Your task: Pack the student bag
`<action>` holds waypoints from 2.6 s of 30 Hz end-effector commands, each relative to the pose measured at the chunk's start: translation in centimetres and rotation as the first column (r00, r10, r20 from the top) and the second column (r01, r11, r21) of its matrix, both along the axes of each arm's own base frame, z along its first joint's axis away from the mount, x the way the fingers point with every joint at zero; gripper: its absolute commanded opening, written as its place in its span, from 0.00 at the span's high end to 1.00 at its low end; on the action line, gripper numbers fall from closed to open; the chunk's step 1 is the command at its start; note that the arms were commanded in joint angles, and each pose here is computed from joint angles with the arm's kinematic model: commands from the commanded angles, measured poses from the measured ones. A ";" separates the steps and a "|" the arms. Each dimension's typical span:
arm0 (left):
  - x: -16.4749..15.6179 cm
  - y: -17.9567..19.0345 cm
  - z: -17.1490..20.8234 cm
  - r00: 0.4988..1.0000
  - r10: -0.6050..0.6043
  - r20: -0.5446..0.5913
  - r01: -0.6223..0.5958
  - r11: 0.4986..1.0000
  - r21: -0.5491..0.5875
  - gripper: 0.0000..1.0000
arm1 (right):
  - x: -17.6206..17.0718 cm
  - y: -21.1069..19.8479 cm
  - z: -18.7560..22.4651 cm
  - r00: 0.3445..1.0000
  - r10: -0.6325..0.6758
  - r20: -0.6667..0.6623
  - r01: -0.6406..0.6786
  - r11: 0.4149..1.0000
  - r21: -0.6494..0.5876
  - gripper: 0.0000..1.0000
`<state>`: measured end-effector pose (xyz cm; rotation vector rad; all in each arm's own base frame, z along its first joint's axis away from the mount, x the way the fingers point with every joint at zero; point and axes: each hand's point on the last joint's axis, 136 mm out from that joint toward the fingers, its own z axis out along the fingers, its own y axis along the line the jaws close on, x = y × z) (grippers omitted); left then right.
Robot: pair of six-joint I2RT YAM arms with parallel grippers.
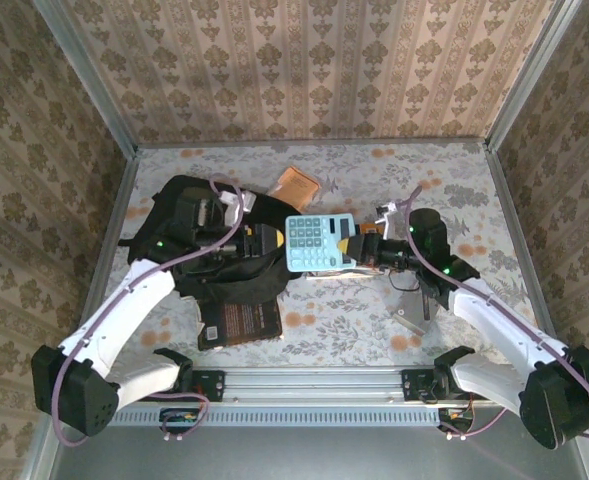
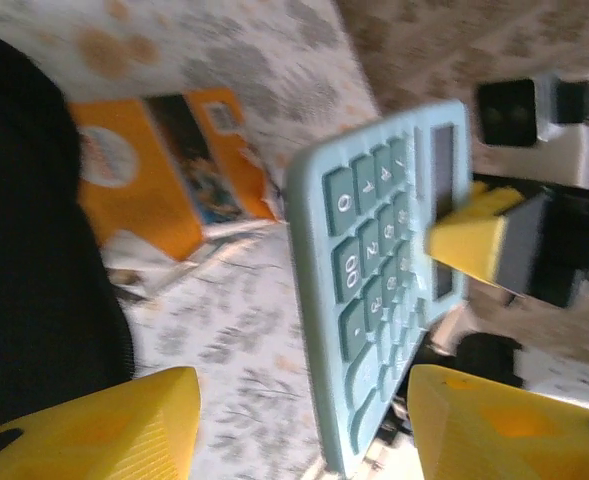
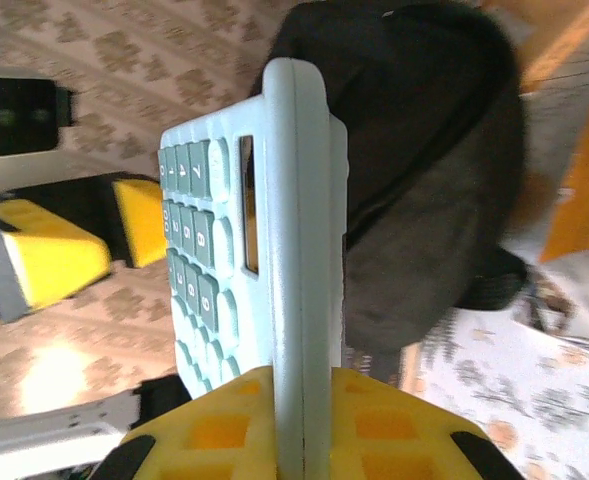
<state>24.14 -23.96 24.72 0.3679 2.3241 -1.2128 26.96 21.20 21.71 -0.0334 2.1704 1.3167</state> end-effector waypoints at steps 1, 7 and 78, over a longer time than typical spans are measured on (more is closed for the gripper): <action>2.9 4.6 -2.5 0.984 0.143 0.106 -0.170 0.931 0.324 0.42 | 0.2 -3.6 -3.3 0.988 -0.154 -0.018 0.148 0.970 -0.194 0.89; 3.9 3.7 -4.7 0.990 -0.026 0.141 -0.067 0.783 0.618 0.37 | -0.4 -5.4 -4.4 0.975 -0.221 -0.028 0.207 0.946 -0.250 0.89; 6.5 8.0 11.8 0.799 0.372 0.472 -0.506 0.841 0.193 1.00 | 3.3 11.9 -2.1 0.865 -0.293 -0.408 0.174 0.937 -0.304 0.95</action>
